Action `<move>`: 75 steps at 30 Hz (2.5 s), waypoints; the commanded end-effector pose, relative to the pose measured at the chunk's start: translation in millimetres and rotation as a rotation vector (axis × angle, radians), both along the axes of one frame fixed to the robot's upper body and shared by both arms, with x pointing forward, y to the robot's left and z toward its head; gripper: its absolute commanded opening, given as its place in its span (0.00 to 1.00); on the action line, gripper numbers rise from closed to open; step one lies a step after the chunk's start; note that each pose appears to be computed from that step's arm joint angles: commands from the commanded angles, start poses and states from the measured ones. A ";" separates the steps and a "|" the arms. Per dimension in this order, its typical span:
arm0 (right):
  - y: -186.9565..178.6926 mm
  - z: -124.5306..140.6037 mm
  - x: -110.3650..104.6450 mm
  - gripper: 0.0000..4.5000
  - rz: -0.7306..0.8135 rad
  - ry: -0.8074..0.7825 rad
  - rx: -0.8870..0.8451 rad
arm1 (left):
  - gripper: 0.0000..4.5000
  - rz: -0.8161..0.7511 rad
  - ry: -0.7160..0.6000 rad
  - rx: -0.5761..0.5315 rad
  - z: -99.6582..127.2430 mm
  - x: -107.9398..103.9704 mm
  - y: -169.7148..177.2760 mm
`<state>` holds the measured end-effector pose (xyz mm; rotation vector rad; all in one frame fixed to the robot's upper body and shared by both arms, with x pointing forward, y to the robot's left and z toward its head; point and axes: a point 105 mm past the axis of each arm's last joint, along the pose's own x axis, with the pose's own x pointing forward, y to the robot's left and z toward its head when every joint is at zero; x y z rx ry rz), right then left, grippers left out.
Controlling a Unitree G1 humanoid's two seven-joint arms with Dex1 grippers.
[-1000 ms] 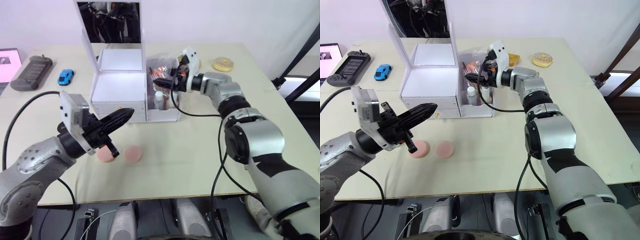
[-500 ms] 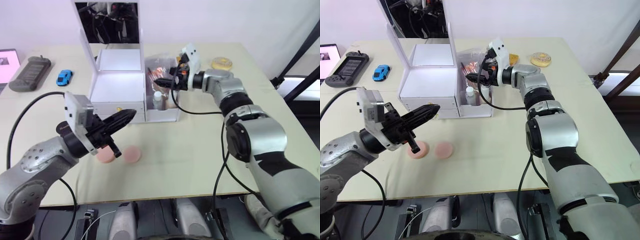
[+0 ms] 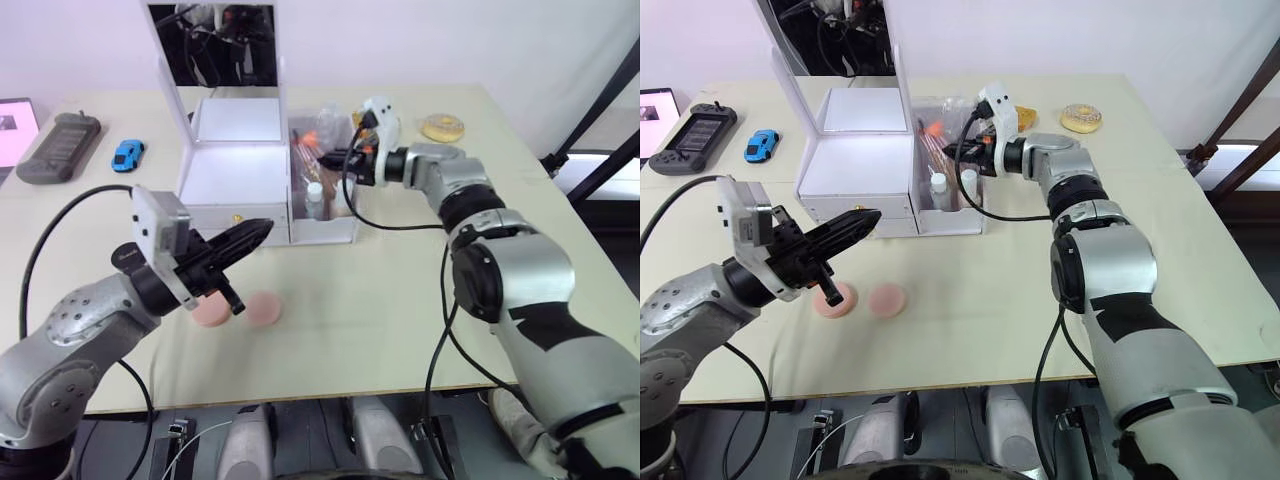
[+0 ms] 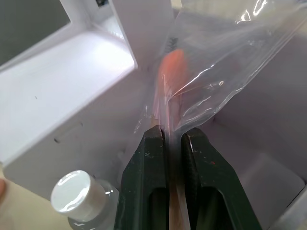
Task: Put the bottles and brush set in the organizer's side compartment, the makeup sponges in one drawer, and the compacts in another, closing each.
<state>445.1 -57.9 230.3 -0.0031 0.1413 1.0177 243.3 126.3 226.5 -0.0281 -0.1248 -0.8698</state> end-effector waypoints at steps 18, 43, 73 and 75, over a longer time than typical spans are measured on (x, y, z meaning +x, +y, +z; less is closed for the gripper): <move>9.5 18.9 6.3 0.02 -0.054 -0.181 0.002 | 0.00 -0.026 -0.052 0.006 9.7 -1.5 -5.3; 16.2 7.3 4.6 0.72 -0.038 -0.184 -0.019 | 0.00 -0.046 -0.049 0.007 8.9 -2.4 -8.4; 19.7 36.7 -10.3 0.28 0.121 -0.430 -0.316 | 0.00 0.019 -0.048 0.042 9.6 3.7 18.2; 24.2 33.2 -6.6 0.04 0.095 -0.439 -0.351 | 0.00 0.030 -0.054 0.046 10.5 5.2 21.5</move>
